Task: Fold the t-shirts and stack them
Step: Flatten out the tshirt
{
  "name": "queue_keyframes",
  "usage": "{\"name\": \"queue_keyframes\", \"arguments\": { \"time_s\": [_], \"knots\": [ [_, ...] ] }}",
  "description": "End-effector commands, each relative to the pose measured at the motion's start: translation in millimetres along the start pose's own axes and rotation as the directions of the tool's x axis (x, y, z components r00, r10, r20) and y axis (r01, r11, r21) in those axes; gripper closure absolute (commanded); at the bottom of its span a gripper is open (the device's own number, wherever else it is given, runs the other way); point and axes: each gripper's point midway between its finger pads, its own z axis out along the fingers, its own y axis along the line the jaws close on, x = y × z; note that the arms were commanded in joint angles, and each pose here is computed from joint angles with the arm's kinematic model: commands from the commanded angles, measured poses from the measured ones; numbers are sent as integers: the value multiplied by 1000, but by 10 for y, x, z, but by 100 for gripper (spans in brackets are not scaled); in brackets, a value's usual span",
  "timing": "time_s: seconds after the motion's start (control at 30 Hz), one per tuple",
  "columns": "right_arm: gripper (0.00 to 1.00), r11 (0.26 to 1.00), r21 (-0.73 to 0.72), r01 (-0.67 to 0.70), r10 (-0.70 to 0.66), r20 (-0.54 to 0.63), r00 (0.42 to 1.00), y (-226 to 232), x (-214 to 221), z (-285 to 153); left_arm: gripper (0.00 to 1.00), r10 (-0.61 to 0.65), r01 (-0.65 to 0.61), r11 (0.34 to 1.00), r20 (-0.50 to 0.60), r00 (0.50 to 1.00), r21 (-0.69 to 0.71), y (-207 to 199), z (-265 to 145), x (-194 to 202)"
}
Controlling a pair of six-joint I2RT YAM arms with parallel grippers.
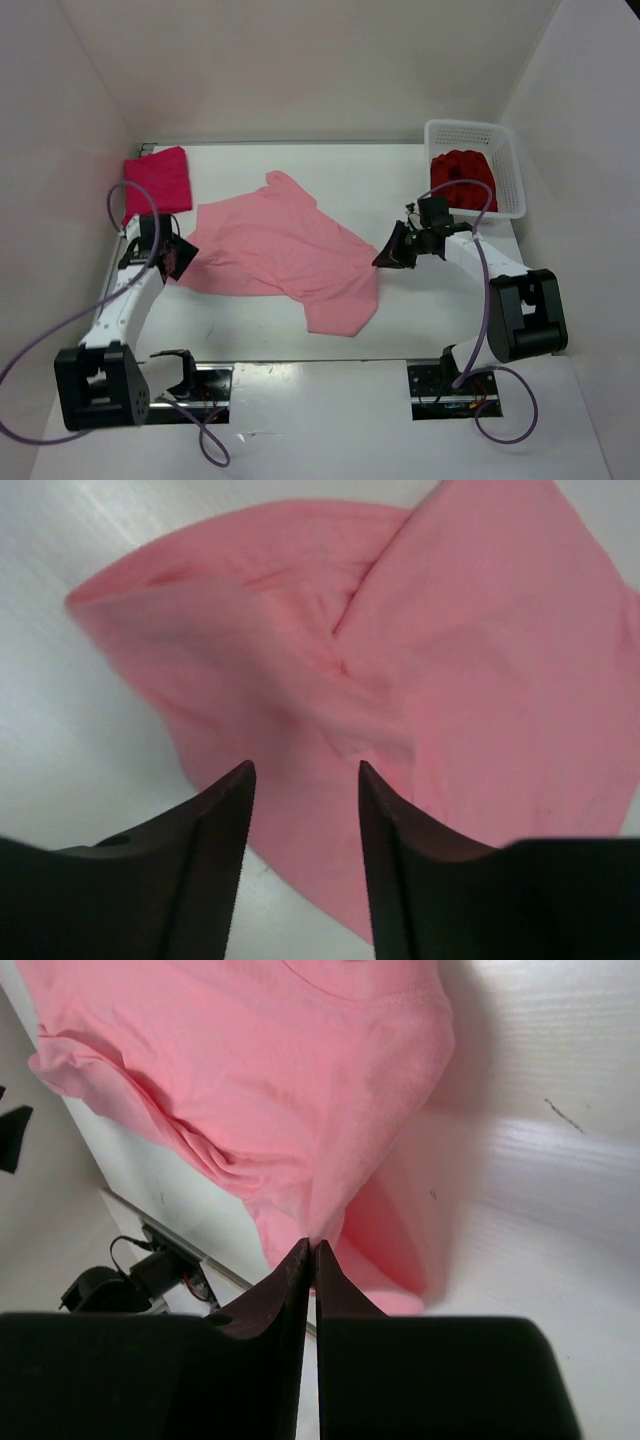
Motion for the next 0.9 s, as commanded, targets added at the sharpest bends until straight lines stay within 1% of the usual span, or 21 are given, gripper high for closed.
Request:
{"name": "queue_keyframes", "arguments": {
  "time_s": [0.0, 0.03, 0.07, 0.1, 0.13, 0.2, 0.23, 0.27, 0.3, 0.33, 0.37, 0.4, 0.43, 0.5, 0.53, 0.63, 0.67, 0.73, 0.77, 0.8, 0.87],
  "knots": [
    [92, 998, -6, 62, -62, 58, 996, 148, -214, -40, 51, 110, -118, 991, 128, 986, 62, -487, 161, -521],
    [92, 998, -5, 60, -60, 56, 997, 134, -224, -13, 51, 138, -146, 988, 128, 982, 57, -530, 219, -554],
    [92, 999, -10, 53, -53, 62, 997, 166, -250, -24, 51, 200, -202, 979, 107, 974, 14, -496, 363, -548],
    [92, 999, -16, 46, -45, 71, 996, 186, -272, -22, 48, 220, -221, 975, 113, 969, 2, -524, 402, -595],
    [92, 999, -16, 46, -45, 71, 996, 187, -272, -22, 41, 241, -241, 971, 115, 964, -15, -565, 476, -653],
    [92, 999, -23, 42, -40, 79, 996, 205, -294, -21, 33, 302, -298, 953, 121, 945, -53, -573, 568, -733],
    [92, 999, -24, 32, -30, 79, 996, 210, -294, -21, 28, 331, -323, 942, 91, 939, -88, -515, 715, -696],
    [92, 999, -24, 31, -29, 79, 996, 202, -305, 0, 22, 351, -345, 936, 90, 932, -78, -608, 766, -746],
    [92, 999, -29, 37, -35, 86, 996, 214, -324, 2, 19, 386, -381, 921, 65, 920, -83, -611, 842, -728],
    [92, 999, -21, 37, -35, 92, 995, 202, -334, 4, 18, 411, -409, 909, 7, 912, -75, -602, 998, -582],
    [92, 999, -25, 42, -39, 98, 994, 213, -351, 4, 18, 433, -432, 899, -10, 902, -74, -621, 1061, -525],
    [92, 999, -12, 35, -34, 97, 995, 175, -357, 30, 25, 440, -440, 895, -14, 898, -65, -675, 1109, -538],
    [92, 1000, -4, 24, -24, 102, 994, 152, -378, 56, 31, 452, -454, 889, -41, 891, -54, -697, 1224, -426],
    [92, 1000, 9, 21, -22, 109, 994, 135, -413, 74, 40, 463, -465, 884, -66, 884, -36, -718, 1329, -365],
    [92, 1000, 13, 15, -17, 124, 992, 152, -459, 63, 50, 464, -468, 883, -86, 882, -32, -728, 1424, -324],
    [93, 999, 34, -6, 0, 150, 989, 110, -556, 4, 62, 481, -486, 874, -136, 866, -4, -758, 1589, -175],
    [93, 1000, 30, -9, 4, 167, 986, 107, -598, -45, 74, 480, -483, 876, -132, 867, 15, -839, 1616, -194],
    [93, 998, 50, -22, 12, 192, 981, 55, -647, -91, 86, 494, -494, 869, -123, 860, 34, -950, 1661, -141],
    [93, 997, 67, -43, 28, 203, 979, -12, -679, -118, 91, 491, -488, 871, -83, 867, 53, -1082, 1663, -233],
    [93, 996, 71, -48, 33, 197, 980, -23, -662, -118, 97, 505, -500, 862, -60, 861, 82, -1247, 1629, -202],
    [93, 995, 77, -63, 46, 200, 979, -74, -688, -119, 100, 488, -483, 870, -43, 872, 97, -1435, 1654, -254]
  ]
}}
